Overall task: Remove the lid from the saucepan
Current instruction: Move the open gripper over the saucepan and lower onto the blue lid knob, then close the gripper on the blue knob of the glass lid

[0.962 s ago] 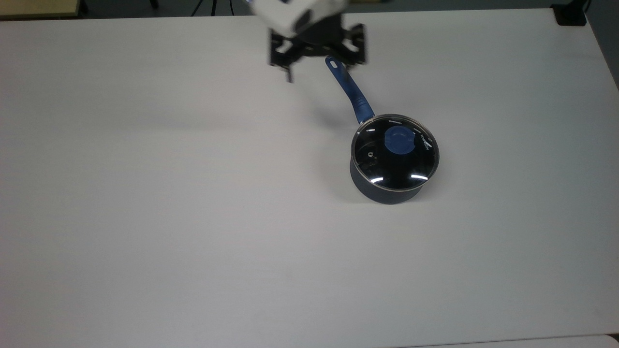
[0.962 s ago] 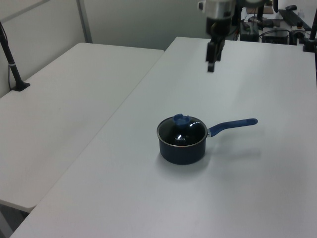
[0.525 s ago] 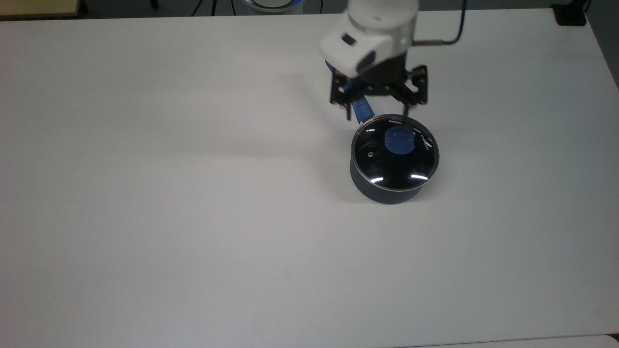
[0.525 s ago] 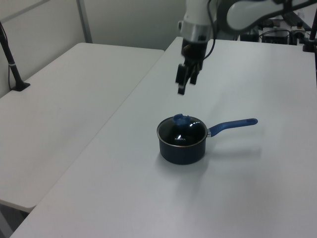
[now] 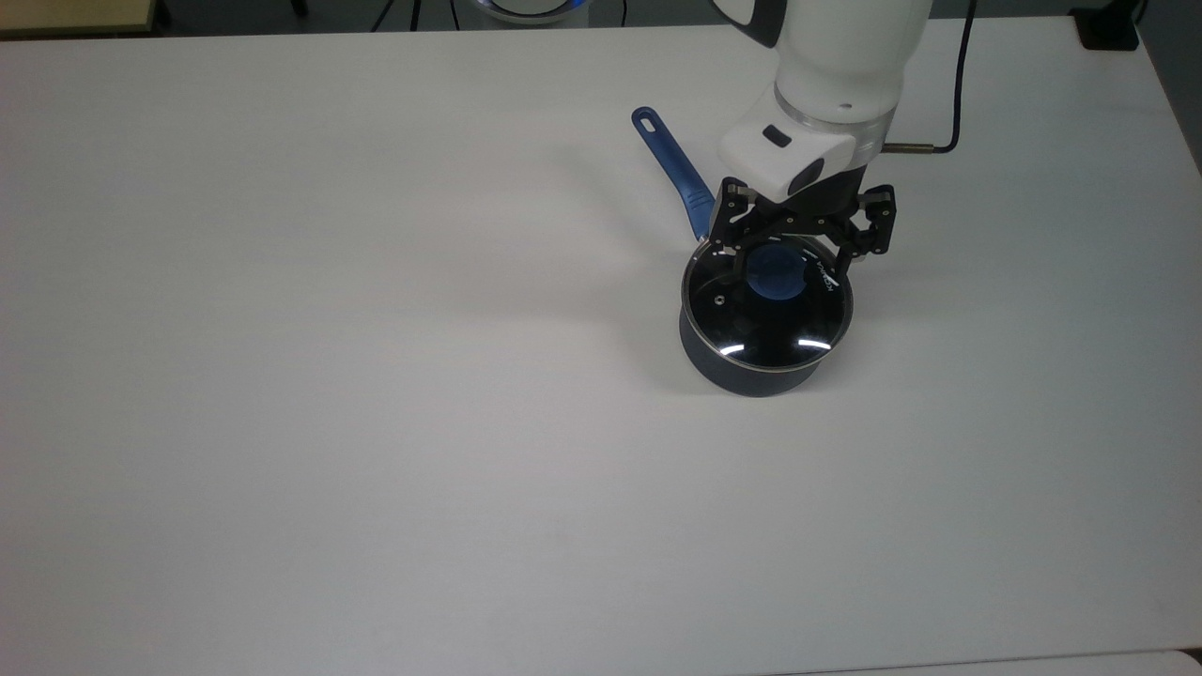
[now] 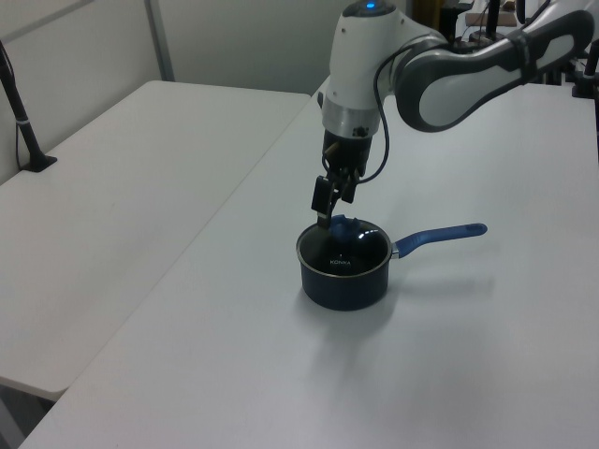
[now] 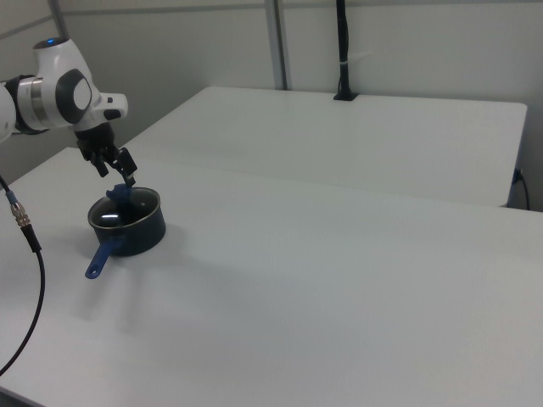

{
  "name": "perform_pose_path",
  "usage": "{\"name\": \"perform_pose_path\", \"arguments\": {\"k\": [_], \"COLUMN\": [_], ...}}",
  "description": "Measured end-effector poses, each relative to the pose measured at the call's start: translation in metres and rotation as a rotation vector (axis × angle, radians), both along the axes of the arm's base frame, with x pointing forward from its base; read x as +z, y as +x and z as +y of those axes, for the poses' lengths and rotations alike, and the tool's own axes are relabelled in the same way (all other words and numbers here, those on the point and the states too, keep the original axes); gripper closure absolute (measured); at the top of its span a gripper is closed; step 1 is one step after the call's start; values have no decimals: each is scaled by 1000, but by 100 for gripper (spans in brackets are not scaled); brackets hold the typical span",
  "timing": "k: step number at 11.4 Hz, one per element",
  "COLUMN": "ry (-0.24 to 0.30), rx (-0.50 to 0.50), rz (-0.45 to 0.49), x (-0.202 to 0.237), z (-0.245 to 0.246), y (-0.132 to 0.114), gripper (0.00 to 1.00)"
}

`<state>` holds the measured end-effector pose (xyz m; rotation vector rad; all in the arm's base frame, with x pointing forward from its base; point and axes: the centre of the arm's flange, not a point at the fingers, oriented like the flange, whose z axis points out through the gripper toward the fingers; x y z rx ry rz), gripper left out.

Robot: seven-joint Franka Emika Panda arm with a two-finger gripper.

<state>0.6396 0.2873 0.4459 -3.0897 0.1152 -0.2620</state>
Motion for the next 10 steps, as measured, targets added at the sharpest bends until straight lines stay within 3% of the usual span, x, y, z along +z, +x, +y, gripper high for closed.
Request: {"name": "perform_pose_path", "arguments": {"k": [3,6,9,10], "ry": [-6,-61,-78,-76], "rx": [-3,-30,-31,-33], "rz": [18,30,18,11], "x": [-13,-42,-46,-42], "z": [0,9,16,15], "y": [2,2,1,2], "gripper": [0,0,17,33]}}
